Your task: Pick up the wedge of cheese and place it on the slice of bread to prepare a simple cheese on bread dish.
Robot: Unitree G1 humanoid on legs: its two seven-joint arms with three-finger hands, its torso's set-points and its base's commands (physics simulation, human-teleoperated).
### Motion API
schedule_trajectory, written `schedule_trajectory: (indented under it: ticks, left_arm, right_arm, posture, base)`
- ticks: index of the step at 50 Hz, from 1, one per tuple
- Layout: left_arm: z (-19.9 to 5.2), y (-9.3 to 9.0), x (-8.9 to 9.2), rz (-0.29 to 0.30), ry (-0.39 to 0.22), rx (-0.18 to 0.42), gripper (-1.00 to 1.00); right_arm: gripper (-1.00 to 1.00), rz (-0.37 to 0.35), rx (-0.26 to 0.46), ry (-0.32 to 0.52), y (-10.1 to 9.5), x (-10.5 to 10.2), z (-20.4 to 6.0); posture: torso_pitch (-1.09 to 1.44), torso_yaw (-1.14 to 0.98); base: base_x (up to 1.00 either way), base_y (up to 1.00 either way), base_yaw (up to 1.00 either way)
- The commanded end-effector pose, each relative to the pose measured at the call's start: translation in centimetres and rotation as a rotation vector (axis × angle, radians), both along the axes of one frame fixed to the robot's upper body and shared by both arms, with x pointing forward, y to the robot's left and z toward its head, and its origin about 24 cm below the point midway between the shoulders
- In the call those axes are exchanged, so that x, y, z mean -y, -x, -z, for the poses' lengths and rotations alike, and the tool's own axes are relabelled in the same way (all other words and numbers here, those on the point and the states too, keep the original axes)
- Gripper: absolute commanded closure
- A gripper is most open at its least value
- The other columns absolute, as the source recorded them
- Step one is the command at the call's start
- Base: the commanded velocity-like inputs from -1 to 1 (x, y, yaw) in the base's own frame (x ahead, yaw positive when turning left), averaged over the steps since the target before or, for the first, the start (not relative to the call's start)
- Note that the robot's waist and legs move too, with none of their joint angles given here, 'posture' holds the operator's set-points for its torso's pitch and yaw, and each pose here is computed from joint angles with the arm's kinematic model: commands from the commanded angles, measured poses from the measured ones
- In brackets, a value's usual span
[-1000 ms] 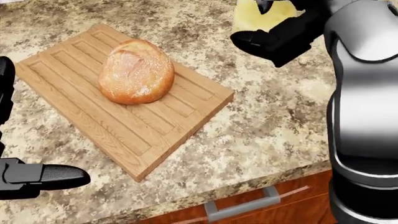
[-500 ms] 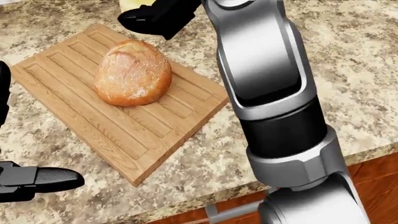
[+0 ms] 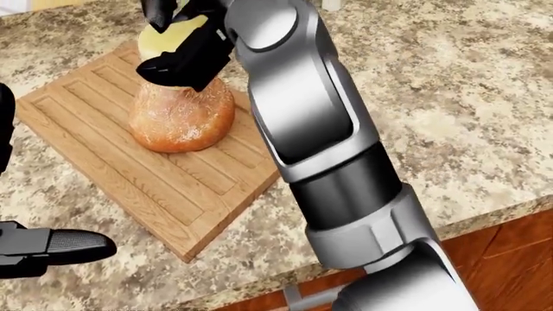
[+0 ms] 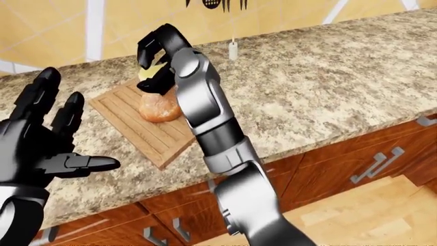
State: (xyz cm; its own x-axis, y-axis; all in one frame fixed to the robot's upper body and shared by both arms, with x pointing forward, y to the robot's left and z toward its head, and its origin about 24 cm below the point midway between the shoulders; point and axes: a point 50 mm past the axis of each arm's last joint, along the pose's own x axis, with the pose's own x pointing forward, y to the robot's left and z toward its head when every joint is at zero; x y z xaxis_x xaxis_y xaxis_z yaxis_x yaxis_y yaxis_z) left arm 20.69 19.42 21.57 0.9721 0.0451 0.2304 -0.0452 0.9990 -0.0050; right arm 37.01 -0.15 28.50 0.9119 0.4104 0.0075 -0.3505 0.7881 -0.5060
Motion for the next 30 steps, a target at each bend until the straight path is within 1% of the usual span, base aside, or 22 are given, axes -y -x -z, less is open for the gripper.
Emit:
schedule_trajectory:
  ticks: [1,8,16,22,25,30]
  left_arm:
    - [-1.1,0.5,0.0,-0.004,-0.015,0.076,-1.00]
    - [-0.8,0.4,-0.1,-0.007,-0.014,0.072,-1.00]
    - [-0.6,0.5,-0.2,-0.007,-0.015,0.070,-1.00]
    - [-0.5,0.4,-0.3,-0.011,-0.017,0.070,-1.00]
    - [-0.3,0.4,-0.5,-0.013,-0.017,0.069,-1.00]
    - [-0.3,0.4,-0.5,-0.013,-0.017,0.068,-1.00]
  right_arm:
    - [1.00,-0.015,0.116,-0.017,0.6,-0.3,-2.3]
    - [1.00,-0.023,0.115,-0.016,0.6,-0.8,-2.2]
    - [1.00,-0.024,0.119,-0.016,0.0,-1.3,-2.1]
    - [1.00,-0.018,0.112,-0.025,-0.9,-1.7,-1.8]
    - [1.00,-0.001,0.121,-0.045,-1.6,-1.6,-1.9]
    - [1.00,0.009,0.117,-0.055,-2.0,-1.7,-1.7]
  posture:
    - [0.00,0.00]
    - [0.00,0.00]
    - [0.00,0.00]
    - [0.00,0.00]
    - [0.00,0.00]
    - [0.00,0.00]
  base:
    - [0.00,0.00,0.00]
    - [0.00,0.00,0.00]
    - [0.00,0.00,0.00]
    - [0.00,0.00,0.00]
    - [0.00,0.00,0.00]
    - [0.00,0.00,0.00]
